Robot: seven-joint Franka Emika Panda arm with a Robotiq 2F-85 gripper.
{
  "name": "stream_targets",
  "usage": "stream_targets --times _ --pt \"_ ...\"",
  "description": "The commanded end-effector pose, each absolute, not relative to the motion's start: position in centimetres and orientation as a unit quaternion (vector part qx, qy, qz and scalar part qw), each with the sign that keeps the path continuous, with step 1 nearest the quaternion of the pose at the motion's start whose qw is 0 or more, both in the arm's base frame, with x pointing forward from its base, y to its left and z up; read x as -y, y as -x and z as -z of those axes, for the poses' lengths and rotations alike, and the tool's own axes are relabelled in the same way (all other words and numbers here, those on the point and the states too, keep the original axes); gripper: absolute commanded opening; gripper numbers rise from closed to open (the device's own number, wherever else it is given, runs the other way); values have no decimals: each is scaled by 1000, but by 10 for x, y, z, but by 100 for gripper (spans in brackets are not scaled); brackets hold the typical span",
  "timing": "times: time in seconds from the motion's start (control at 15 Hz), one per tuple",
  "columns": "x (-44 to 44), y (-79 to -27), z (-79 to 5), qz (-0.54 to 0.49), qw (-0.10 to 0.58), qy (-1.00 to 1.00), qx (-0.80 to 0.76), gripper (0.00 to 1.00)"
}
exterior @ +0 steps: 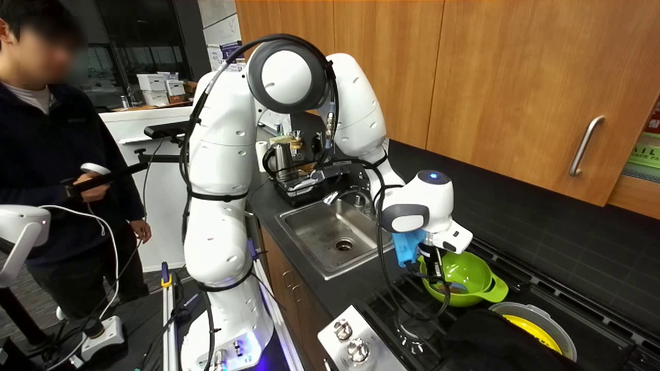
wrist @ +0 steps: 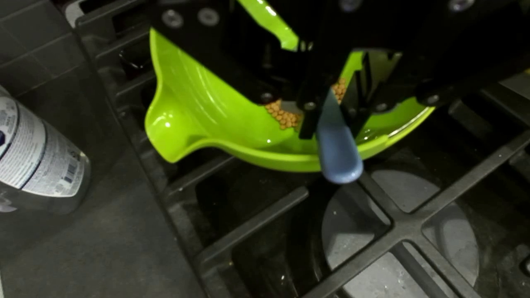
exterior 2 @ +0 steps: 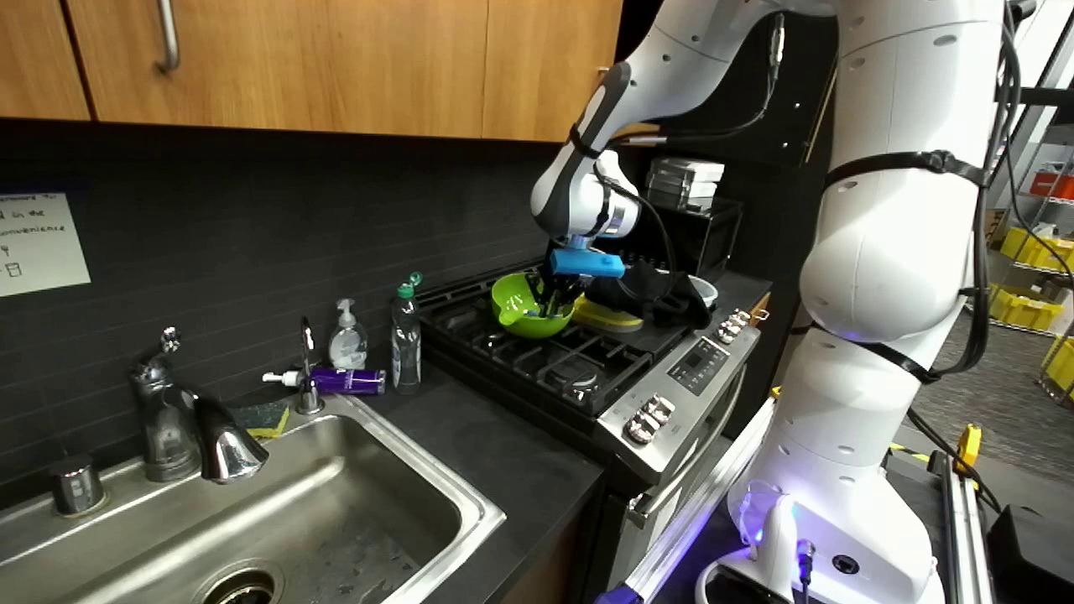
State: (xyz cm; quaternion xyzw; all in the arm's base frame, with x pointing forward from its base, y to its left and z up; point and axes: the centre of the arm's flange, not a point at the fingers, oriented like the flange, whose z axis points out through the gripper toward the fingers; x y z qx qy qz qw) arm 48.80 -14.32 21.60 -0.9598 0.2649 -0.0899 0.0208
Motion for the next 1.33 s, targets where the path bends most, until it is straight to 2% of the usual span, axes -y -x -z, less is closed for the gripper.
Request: stream_targets --times 0.0,0.73,1.27 --pt "142 -483 -227 94 17 961 -261 5" --pt "169 -485 -251 41 58 955 -288 5" --pt "174 -485 -266 -43 134 947 -290 5"
